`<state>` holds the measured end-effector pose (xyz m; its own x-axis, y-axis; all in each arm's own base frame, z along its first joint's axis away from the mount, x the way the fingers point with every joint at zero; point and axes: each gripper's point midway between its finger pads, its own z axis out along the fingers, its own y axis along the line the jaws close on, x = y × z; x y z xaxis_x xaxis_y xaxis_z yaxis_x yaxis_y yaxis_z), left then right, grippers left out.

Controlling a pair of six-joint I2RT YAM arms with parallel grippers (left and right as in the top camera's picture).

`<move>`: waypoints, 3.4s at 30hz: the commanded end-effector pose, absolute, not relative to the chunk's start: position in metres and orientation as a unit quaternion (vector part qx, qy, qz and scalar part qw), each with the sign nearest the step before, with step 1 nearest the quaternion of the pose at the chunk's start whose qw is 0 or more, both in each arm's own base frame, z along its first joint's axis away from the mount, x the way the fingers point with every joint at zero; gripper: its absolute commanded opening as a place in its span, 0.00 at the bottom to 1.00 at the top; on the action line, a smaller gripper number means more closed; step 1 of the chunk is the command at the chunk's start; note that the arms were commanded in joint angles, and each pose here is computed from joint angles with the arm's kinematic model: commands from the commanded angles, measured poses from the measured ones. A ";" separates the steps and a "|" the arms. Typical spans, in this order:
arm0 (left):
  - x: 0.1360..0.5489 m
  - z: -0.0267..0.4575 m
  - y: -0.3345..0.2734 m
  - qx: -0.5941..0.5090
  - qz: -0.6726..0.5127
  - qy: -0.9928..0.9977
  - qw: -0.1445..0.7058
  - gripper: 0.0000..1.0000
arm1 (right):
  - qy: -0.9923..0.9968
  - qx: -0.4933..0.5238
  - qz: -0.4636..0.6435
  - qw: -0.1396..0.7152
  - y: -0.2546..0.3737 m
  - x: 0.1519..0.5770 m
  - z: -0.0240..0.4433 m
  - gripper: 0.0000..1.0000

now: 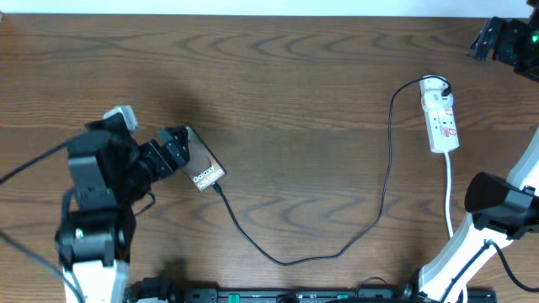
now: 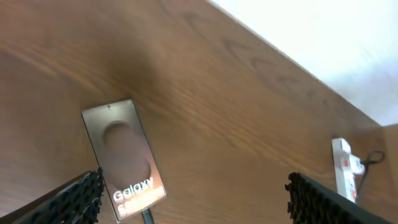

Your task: Plug charger to phone and switch on socket

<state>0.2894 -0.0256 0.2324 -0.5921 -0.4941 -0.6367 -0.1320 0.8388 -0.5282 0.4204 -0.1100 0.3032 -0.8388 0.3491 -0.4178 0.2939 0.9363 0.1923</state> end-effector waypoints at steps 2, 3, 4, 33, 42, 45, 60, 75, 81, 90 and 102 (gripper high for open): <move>0.278 0.233 -0.018 -0.168 -0.183 0.834 0.492 0.92 | 0.957 0.171 0.061 0.225 -0.109 0.421 0.301 0.99; 0.277 0.234 -0.018 -0.162 -0.187 0.824 0.510 0.92 | 0.957 0.171 0.061 0.225 -0.109 0.421 0.301 0.99; 0.275 0.233 -0.019 -0.155 -0.190 0.808 0.536 0.92 | 0.957 0.171 0.061 0.225 -0.109 0.421 0.301 0.99; 0.241 0.142 -0.037 0.065 -0.084 0.750 0.653 0.92 | 0.957 0.171 0.061 0.225 -0.108 0.422 0.301 0.99; 0.241 0.142 -0.037 0.062 -0.083 0.749 0.654 0.93 | 0.957 0.171 0.061 0.225 -0.109 0.421 0.301 0.99; 0.241 0.142 -0.037 0.062 -0.083 0.749 0.654 0.93 | 0.957 0.171 0.061 0.225 -0.109 0.421 0.301 0.99; 0.241 0.142 -0.037 0.062 -0.083 0.750 0.653 0.92 | 0.958 0.169 0.061 0.225 -0.107 0.422 0.301 0.99; 0.241 0.142 -0.037 0.062 -0.083 0.750 0.653 0.93 | 0.958 0.168 0.062 0.225 -0.106 0.422 0.301 0.99; 0.241 0.142 -0.037 0.062 -0.083 0.750 0.653 0.92 | 0.958 0.168 0.062 0.225 -0.106 0.422 0.301 0.99; 0.241 0.142 -0.037 0.062 -0.083 0.750 0.653 0.93 | 0.956 0.175 0.059 0.227 -0.113 0.421 0.301 0.99; 0.241 0.142 -0.037 0.062 -0.083 0.750 0.653 0.93 | 0.940 0.101 0.074 0.316 -0.059 0.465 0.314 0.99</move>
